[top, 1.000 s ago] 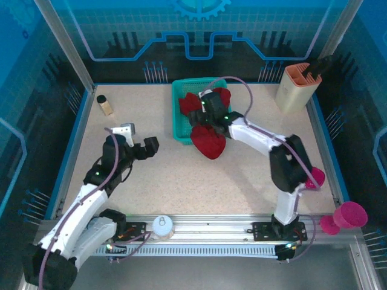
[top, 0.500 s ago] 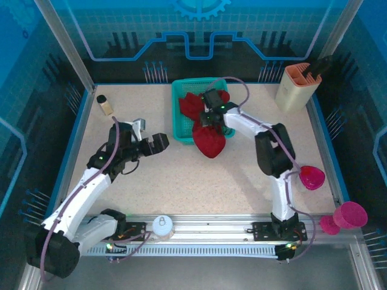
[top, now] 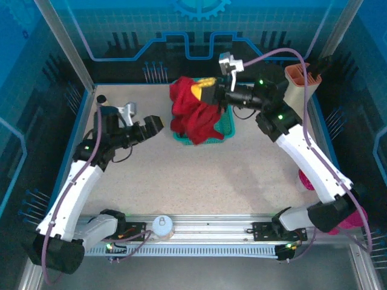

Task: Fold the inside-out t-shirt

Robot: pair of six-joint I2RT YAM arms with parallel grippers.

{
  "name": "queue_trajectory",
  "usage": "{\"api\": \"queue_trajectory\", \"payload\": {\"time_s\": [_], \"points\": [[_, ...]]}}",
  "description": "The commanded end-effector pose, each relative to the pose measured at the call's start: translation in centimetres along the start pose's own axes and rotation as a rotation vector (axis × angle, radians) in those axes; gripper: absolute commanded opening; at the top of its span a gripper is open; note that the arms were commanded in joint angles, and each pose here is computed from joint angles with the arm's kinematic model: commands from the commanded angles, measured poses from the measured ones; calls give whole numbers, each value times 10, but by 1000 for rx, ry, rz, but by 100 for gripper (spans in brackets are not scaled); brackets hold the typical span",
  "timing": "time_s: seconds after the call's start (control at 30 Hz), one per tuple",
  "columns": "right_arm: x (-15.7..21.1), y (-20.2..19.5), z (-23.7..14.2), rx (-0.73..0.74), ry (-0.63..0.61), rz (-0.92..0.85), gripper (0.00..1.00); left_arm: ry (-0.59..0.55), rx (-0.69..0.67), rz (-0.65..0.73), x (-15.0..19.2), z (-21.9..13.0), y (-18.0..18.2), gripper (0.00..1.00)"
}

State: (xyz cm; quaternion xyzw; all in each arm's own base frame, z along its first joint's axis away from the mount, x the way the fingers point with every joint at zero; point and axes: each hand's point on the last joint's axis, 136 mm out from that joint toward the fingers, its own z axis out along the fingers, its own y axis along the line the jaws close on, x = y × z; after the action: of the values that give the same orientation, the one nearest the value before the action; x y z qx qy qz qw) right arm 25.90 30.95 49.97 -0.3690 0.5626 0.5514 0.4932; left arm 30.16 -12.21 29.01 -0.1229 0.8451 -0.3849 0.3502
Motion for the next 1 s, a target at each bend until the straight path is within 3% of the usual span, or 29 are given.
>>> {"api": "queue_trajectory", "payload": {"time_s": [0.0,0.03,0.07,0.1,0.13,0.2,0.3,0.37,0.53,0.63,0.7,0.77,0.83,0.9,0.97], "points": [[64,5,7,-189,137,203,0,22,-9,-84,5,-12,7,99],[85,-15,7,-111,157,254,0,21,-20,-82,6,-10,12,99],[116,-49,4,58,201,325,18,24,-28,-91,9,-6,18,99],[155,-88,-6,287,283,382,59,34,-24,-107,12,0,23,99],[187,-117,-21,467,380,401,78,47,-9,-123,16,7,27,99],[242,-157,-65,748,592,429,85,95,36,-150,28,24,31,99],[265,-189,-119,986,622,513,89,202,-32,-19,61,50,32,99],[257,-200,-143,1108,599,469,92,267,-111,78,83,66,32,99],[240,-238,-181,1346,582,360,95,336,-262,35,108,111,61,99],[254,-263,-193,1424,639,371,88,347,-385,71,112,136,81,99],[269,-270,-185,1382,689,417,82,386,-420,71,117,148,88,99],[287,-271,-168,1283,742,445,73,407,-403,74,122,155,88,85],[302,-272,-162,1243,791,464,63,418,-377,80,125,154,85,59],[309,-278,-179,1319,845,446,46,413,-358,109,124,144,81,30],[309,-285,-206,1427,886,421,38,383,-363,132,118,129,79,3]]}}
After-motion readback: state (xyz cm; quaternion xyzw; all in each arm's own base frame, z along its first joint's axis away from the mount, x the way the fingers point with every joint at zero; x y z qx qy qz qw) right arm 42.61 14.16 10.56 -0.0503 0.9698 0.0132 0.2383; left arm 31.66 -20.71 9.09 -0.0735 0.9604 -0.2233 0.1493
